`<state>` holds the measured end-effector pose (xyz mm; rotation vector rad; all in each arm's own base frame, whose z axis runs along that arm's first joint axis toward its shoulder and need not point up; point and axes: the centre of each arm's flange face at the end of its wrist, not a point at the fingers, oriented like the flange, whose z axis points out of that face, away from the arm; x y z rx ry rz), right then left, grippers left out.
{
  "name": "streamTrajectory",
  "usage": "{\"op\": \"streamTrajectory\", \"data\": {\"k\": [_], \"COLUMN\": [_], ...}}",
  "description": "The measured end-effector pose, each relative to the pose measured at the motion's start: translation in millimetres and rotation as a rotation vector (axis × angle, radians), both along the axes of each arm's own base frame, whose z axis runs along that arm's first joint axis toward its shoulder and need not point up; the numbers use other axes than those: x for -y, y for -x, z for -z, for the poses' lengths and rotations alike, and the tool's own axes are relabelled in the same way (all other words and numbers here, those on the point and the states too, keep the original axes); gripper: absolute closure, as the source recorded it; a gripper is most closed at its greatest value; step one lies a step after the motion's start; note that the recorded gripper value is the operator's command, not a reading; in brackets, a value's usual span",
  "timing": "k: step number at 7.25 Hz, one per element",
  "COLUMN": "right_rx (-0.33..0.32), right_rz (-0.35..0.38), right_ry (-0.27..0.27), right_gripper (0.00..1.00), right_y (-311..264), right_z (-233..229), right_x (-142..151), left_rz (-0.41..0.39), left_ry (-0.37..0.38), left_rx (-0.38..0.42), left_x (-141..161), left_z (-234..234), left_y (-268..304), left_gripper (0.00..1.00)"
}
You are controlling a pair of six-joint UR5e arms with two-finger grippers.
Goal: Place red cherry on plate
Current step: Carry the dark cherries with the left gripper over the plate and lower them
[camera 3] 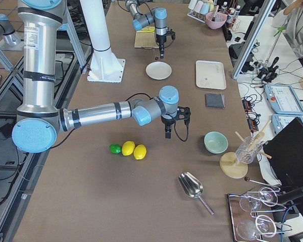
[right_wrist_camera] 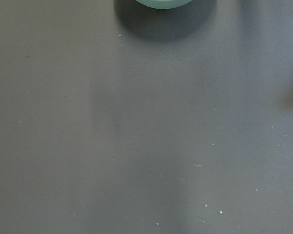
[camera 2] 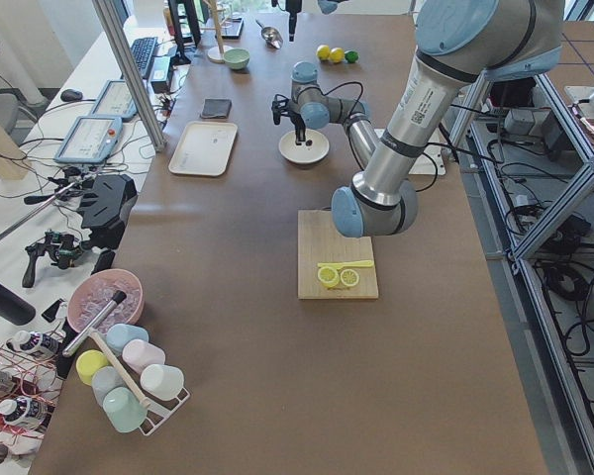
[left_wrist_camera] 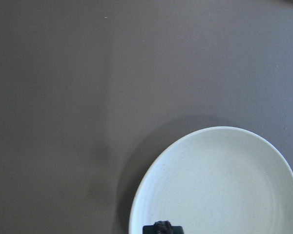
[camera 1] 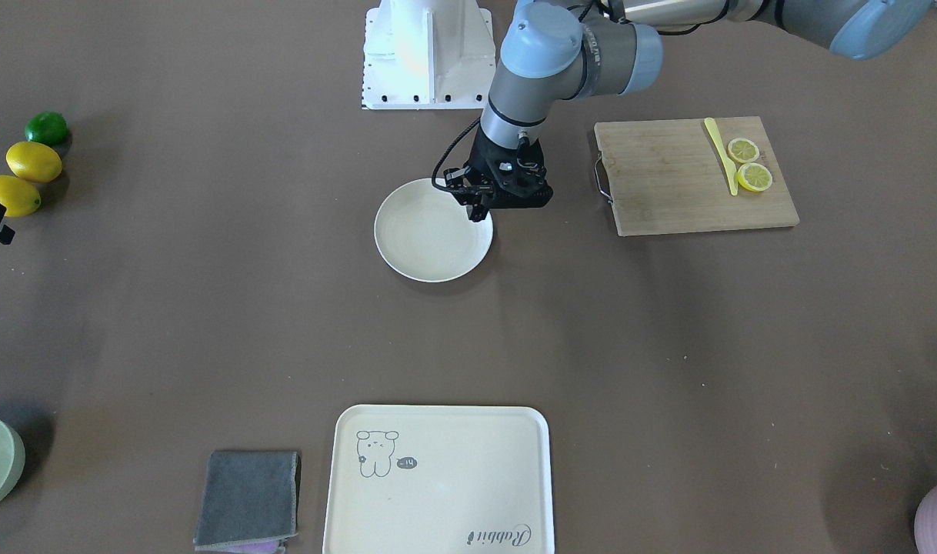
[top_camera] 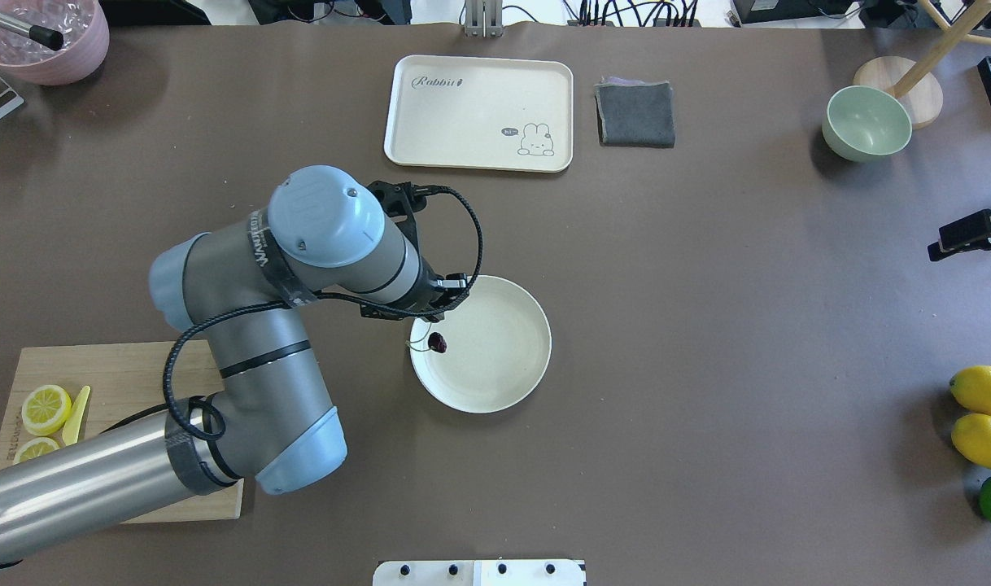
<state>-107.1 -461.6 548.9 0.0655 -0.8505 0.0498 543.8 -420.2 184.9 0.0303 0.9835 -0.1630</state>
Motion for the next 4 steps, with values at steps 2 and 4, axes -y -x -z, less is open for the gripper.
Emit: {"op": "streamTrajectory", "data": {"k": [2,4], "right_rx": [-0.004,-0.005], "right_rz": [0.009,0.018], "right_ry": [0.002,-0.006], "right_gripper": [0.00,0.00], "right_y": [-5,-8], "right_z": [-9,-12], "right_x": [-6,-8], "left_rz": [0.009,0.009], "left_ry": [-0.014,-0.017], "left_rx": [0.006,0.007], "left_x": [-6,-7], "left_z": [-1,1], "left_y": [-28,-37], "left_gripper": [0.35,0.02]}}
